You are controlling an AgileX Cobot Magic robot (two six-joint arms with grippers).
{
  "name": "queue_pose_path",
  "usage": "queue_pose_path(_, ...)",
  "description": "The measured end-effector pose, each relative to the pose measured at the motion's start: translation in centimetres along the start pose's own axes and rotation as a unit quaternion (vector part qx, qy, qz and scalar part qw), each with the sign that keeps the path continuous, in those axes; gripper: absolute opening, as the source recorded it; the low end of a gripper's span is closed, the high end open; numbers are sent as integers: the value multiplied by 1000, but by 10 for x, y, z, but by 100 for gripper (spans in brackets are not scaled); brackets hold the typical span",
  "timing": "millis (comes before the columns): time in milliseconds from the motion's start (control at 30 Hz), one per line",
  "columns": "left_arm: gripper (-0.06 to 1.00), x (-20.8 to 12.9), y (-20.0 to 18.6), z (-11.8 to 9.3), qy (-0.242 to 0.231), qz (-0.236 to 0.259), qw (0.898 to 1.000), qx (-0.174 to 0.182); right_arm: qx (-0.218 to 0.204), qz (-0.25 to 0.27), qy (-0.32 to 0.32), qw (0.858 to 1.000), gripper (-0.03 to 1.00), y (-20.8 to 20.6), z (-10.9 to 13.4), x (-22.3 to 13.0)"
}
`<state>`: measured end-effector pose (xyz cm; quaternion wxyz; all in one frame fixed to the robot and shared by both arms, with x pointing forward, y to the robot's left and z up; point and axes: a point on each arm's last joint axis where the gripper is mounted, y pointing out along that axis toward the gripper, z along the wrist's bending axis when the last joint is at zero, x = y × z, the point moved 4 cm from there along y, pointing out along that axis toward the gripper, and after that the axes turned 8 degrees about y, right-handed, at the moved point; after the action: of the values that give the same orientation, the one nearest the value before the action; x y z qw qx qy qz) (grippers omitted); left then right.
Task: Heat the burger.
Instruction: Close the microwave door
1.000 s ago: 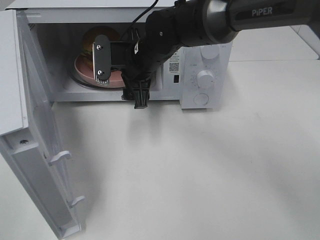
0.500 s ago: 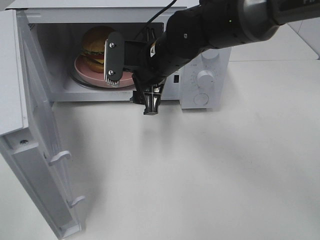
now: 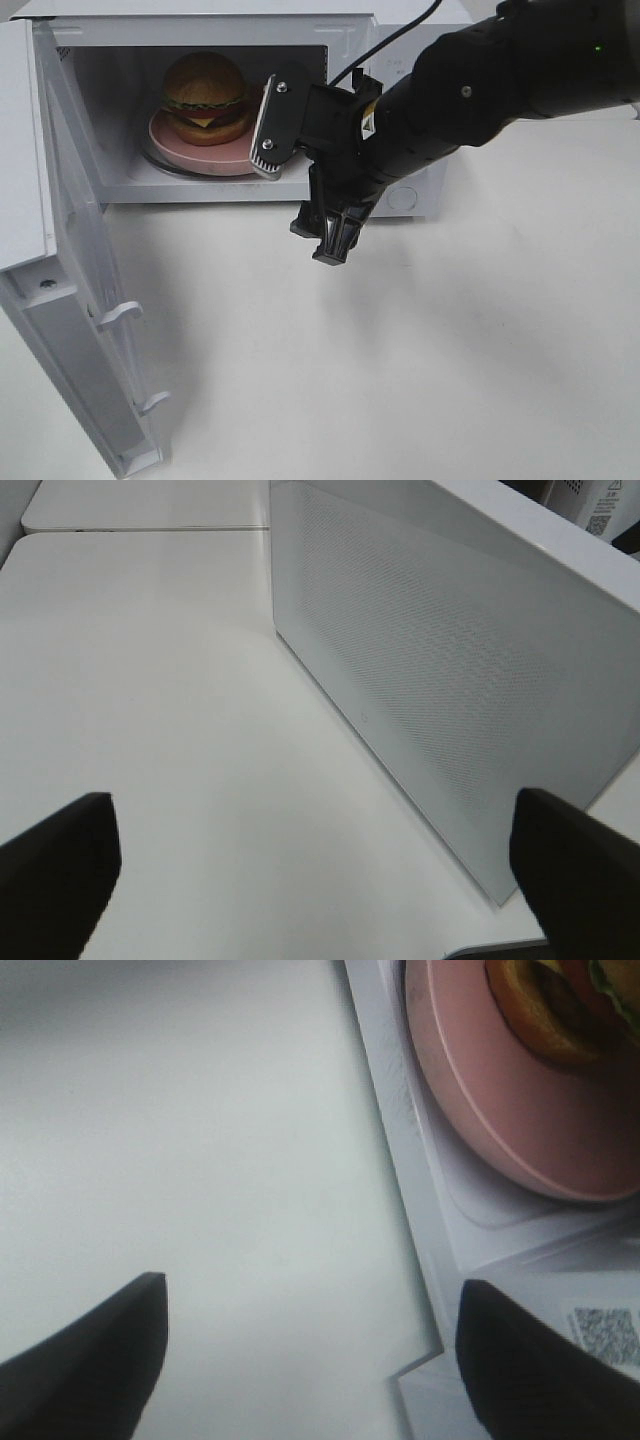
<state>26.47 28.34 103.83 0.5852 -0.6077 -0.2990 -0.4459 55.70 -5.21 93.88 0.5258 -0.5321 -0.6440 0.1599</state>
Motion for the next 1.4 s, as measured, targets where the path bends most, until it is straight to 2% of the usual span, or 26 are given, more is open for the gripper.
queue_pose_path(33,98,0,0,0,0,0,1000,0,-1,-1,31,1000,77,-8,2,-3)
queue_pose_path(133,98,0,0,0,0,0,1000,0,-1,-2,49,999,77,-13,3,-4)
queue_pose_path(167,98,0,0,0,0,0,1000,0,0,-1,86,996,77,-20,6,-9)
queue_pose_path(233,98,0,0,0,0,0,1000,0,-1,-2,102,995,77,-24,7,-10)
queue_pose_path(300,98,0,0,0,0,0,1000,0,-3,-7,176,984,77,-42,12,-17)
queue_pose_path(400,98,0,0,0,0,0,1000,0,-3,-7,193,981,77,-46,14,-20)
queue_pose_path(467,98,0,0,0,0,0,1000,0,-1,-2,254,967,77,-63,21,-30)
queue_pose_path(533,98,0,0,0,0,0,1000,0,-1,1,264,964,77,-68,22,-32)
queue_pose_path(567,98,0,0,0,0,0,1000,0,3,13,287,958,77,-78,27,-39)
queue_pose_path(700,98,0,0,0,0,0,1000,0,7,35,311,950,77,-90,31,-46)
queue_pose_path(733,98,0,0,0,0,0,1000,0,12,59,325,944,77,-98,35,-53)
queue_pose_path(800,98,0,0,0,0,0,1000,0,16,75,329,941,77,-101,38,-56)
queue_pose_path(833,98,0,0,0,0,0,1000,0,23,106,335,936,77,-107,42,-64)
queue_pose_path(1067,98,0,0,0,0,0,1000,0,34,169,347,922,77,-129,51,-78)
queue_pose_path(1400,98,0,0,0,0,0,1000,0,31,184,367,911,77,-165,55,-86)
